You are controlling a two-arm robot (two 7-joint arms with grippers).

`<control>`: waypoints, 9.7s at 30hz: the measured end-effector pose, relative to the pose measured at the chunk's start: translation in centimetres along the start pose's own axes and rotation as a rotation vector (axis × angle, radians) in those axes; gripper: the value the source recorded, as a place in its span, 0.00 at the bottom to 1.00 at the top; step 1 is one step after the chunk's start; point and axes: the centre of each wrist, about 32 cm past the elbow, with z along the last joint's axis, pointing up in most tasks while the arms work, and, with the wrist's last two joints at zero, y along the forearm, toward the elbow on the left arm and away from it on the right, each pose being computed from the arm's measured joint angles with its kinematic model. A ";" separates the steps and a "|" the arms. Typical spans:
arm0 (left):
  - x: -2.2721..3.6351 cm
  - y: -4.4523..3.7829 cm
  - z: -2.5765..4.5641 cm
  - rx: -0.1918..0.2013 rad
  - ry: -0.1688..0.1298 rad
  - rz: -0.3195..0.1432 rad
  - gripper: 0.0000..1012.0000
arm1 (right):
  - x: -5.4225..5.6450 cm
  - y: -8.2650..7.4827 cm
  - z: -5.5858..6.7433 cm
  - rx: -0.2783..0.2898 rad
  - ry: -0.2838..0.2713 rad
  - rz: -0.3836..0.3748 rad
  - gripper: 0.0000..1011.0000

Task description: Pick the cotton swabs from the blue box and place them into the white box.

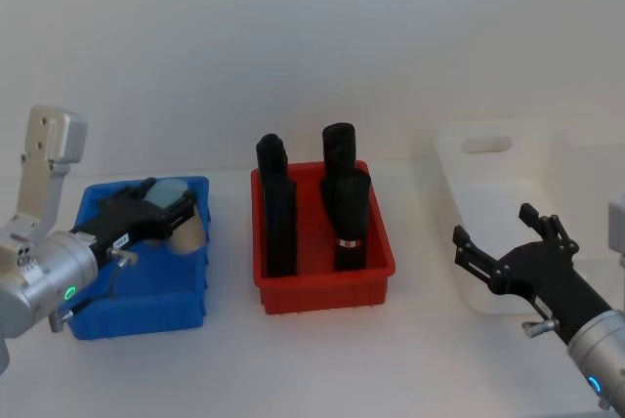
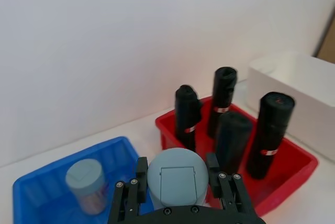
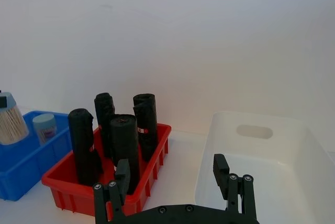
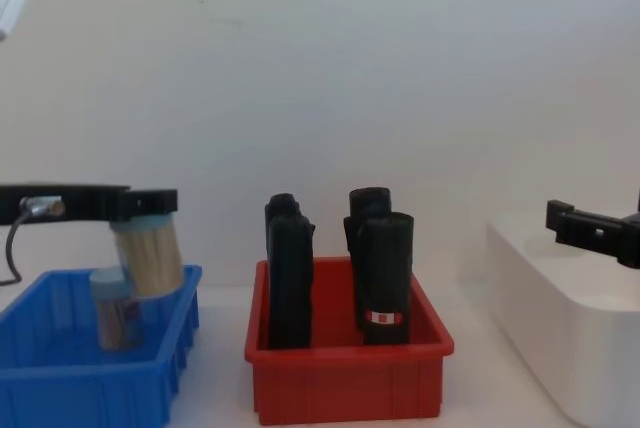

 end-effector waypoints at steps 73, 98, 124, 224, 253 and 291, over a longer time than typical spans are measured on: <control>-4.91 -2.00 7.86 0.029 -0.072 -0.576 0.65 | 0.1 1.7 1.4 -0.038 -0.033 0.296 0.99; -4.93 -2.02 7.90 0.030 -0.072 -0.579 0.65 | -2.1 4.0 3.7 -0.013 -0.031 0.497 0.99; -4.93 -2.02 7.90 0.030 -0.072 -0.579 0.65 | -2.5 6.4 4.0 -0.043 -0.040 0.534 0.99; -4.93 -2.02 7.90 0.030 -0.072 -0.579 0.99 | 5.1 6.3 -0.7 -0.038 -0.083 -0.119 0.62; -4.93 -2.02 7.90 0.030 -0.072 -0.579 0.99 | 6.3 9.7 -3.9 -0.080 -0.083 -0.155 0.80; -4.93 -2.01 7.85 0.029 -0.072 -0.577 0.99 | 6.5 9.4 -3.8 -0.052 -0.088 -0.160 0.99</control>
